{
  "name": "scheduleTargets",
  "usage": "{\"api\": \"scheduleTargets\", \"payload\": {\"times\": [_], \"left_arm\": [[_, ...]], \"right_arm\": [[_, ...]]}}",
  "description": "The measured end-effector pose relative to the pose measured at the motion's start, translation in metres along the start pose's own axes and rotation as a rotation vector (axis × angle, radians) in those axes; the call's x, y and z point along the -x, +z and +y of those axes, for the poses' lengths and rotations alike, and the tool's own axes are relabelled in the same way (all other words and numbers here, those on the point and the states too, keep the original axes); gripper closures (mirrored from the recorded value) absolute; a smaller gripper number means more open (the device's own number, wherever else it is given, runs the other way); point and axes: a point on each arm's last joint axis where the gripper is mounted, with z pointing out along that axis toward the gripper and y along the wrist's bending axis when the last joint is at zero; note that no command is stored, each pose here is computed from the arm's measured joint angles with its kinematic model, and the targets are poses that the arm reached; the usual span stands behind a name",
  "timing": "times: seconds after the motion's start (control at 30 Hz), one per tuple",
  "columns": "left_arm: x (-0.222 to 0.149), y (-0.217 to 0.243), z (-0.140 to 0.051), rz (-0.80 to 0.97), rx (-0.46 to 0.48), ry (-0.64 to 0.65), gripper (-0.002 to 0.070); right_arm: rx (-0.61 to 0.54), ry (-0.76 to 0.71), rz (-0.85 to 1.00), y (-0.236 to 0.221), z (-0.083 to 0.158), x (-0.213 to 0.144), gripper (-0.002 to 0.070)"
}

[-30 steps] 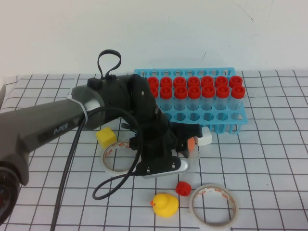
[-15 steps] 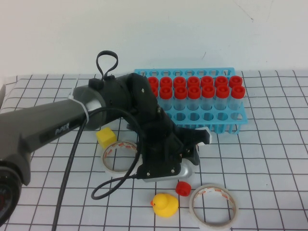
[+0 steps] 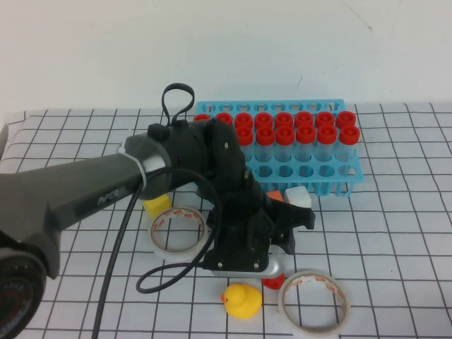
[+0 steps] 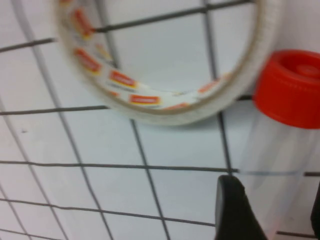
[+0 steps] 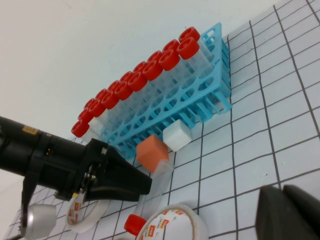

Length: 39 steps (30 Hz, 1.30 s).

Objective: Place the test tubes

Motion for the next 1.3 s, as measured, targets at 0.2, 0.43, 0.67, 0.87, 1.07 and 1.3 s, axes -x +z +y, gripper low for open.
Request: {"api": "scheduleTargets", "payload": {"times": [0.2, 0.43, 0.67, 0.87, 1.07, 1.3], "left_arm": [[0.0, 0.001, -0.001, 0.004, -0.012, 0.01, 0.0365], [0.0, 0.006, -0.003, -0.014, -0.013, 0.001, 0.0365], [0.001, 0.015, -0.007, -0.038, -0.019, -0.006, 0.0365], [0.003, 0.016, -0.004, -0.042, -0.02, -0.004, 0.0374], [0.004, 0.017, -0.003, -0.047, -0.014, -0.063, 0.0461], [0.002, 0.017, 0.004, -0.031, 0.06, -0.15, 0.0461]], "right_arm": [[0.0, 0.0, 0.0, 0.0, 0.0, 0.0, 0.0678], [0.0, -0.004, 0.0, 0.0, 0.0, 0.0, 0.0678], [0.0, -0.007, 0.002, 0.0, 0.0, 0.0, 0.0678], [0.0, -0.009, 0.002, 0.0, 0.0, 0.0, 0.0678], [0.0, -0.011, 0.002, 0.0, 0.0, 0.0, 0.0678], [0.0, -0.011, 0.002, 0.0, 0.0, 0.0, 0.0678]]}}
